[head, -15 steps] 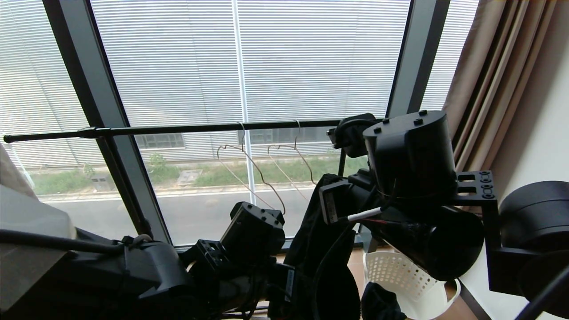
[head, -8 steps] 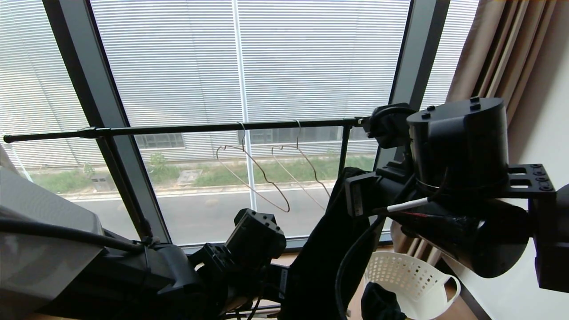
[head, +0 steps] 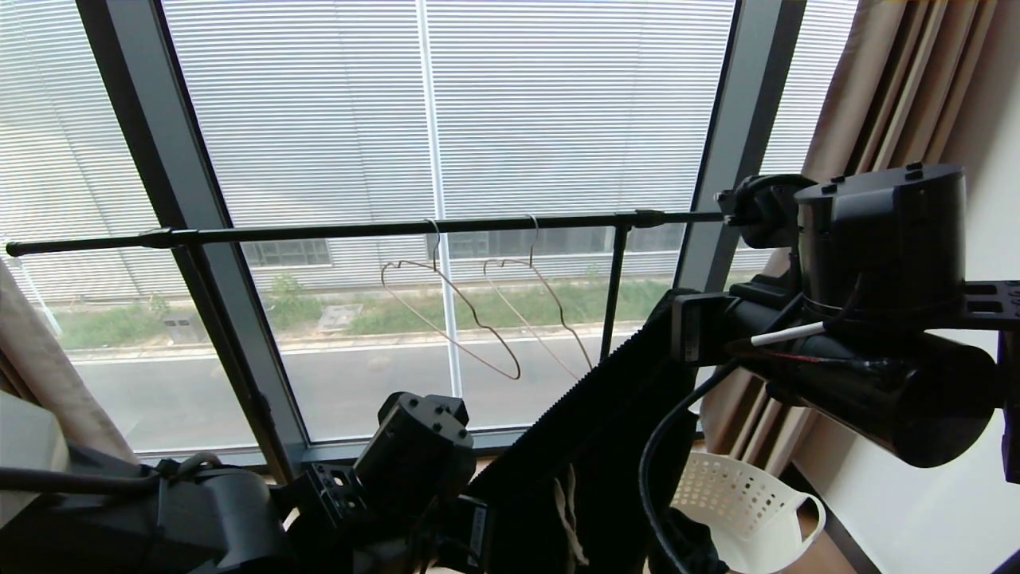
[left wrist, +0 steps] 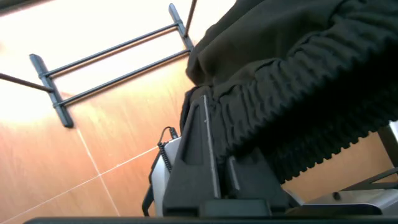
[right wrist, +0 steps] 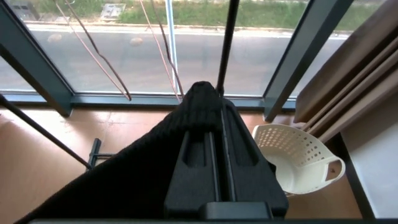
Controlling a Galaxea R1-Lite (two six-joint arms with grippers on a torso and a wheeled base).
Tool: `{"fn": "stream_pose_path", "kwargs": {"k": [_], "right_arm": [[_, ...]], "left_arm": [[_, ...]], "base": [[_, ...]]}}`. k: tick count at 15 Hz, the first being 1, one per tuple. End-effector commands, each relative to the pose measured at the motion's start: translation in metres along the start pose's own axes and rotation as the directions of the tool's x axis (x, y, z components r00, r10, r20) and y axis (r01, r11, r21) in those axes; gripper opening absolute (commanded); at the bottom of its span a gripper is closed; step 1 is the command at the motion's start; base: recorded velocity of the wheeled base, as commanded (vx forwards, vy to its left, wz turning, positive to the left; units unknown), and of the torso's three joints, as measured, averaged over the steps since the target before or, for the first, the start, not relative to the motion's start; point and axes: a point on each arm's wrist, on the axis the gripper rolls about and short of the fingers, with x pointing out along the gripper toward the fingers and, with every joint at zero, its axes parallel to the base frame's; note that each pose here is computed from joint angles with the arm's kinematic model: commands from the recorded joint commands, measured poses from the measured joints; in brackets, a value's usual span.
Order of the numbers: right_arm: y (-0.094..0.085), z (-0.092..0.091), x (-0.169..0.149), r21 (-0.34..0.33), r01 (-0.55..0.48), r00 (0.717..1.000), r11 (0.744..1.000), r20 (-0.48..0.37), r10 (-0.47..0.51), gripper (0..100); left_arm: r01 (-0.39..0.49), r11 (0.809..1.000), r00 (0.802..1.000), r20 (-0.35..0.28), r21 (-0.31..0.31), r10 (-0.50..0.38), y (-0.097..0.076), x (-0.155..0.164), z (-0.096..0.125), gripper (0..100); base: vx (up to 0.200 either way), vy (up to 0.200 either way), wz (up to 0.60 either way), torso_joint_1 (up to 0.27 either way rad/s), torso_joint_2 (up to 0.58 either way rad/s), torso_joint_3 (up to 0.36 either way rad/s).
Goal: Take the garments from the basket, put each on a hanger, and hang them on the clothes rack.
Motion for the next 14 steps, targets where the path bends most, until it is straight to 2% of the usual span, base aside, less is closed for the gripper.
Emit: {"fn": "stream_pose_path", "kwargs": {"k": [1, 4, 8, 10, 12, 14], "right_arm": [[-0.006, 0.002, -0.002, 0.013, 0.012, 1.000, 1.000, 0.008, -0.012, 0], [-0.027, -0.012, -0.006, 0.007, 0.049, 0.998, 0.999, -0.027, -0.049, 0], [-0.029, -0.022, -0.005, -0.049, 0.039, 0.997, 0.998, -0.063, -0.042, 0], [-0.030, -0.027, -0.005, -0.067, 0.027, 0.996, 0.997, -0.078, -0.032, 0], [-0.029, -0.034, -0.005, -0.079, -0.026, 0.993, 0.997, -0.116, 0.017, 0], [-0.029, -0.032, -0.006, -0.078, -0.030, 0.994, 0.996, -0.110, 0.021, 0]], "left_arm": [[0.001, 1.000, 1.000, 0.023, -0.003, -0.001, 0.003, -0.011, 0.000, 0], [-0.019, 0.999, 0.995, 0.095, -0.032, 0.022, 0.015, -0.038, 0.001, 0], [-0.050, 0.995, 0.986, 0.153, -0.092, 0.064, 0.034, -0.055, 0.017, 0], [-0.066, 0.992, 0.985, 0.149, -0.106, 0.082, 0.039, -0.057, 0.022, 0], [-0.080, 0.989, 0.986, 0.137, -0.128, 0.098, 0.046, -0.066, 0.041, 0], [-0.087, 0.990, 0.990, 0.098, -0.108, 0.098, 0.046, -0.072, 0.048, 0]], "base": [[0.000, 0.000, 0.00, 0.000, 0.00, 0.000], [0.000, 0.000, 0.00, 0.000, 0.00, 0.000], [0.000, 0.000, 0.00, 0.000, 0.00, 0.000], [0.000, 0.000, 0.00, 0.000, 0.00, 0.000], [0.000, 0.000, 0.00, 0.000, 0.00, 0.000], [0.000, 0.000, 0.00, 0.000, 0.00, 0.000]]}}
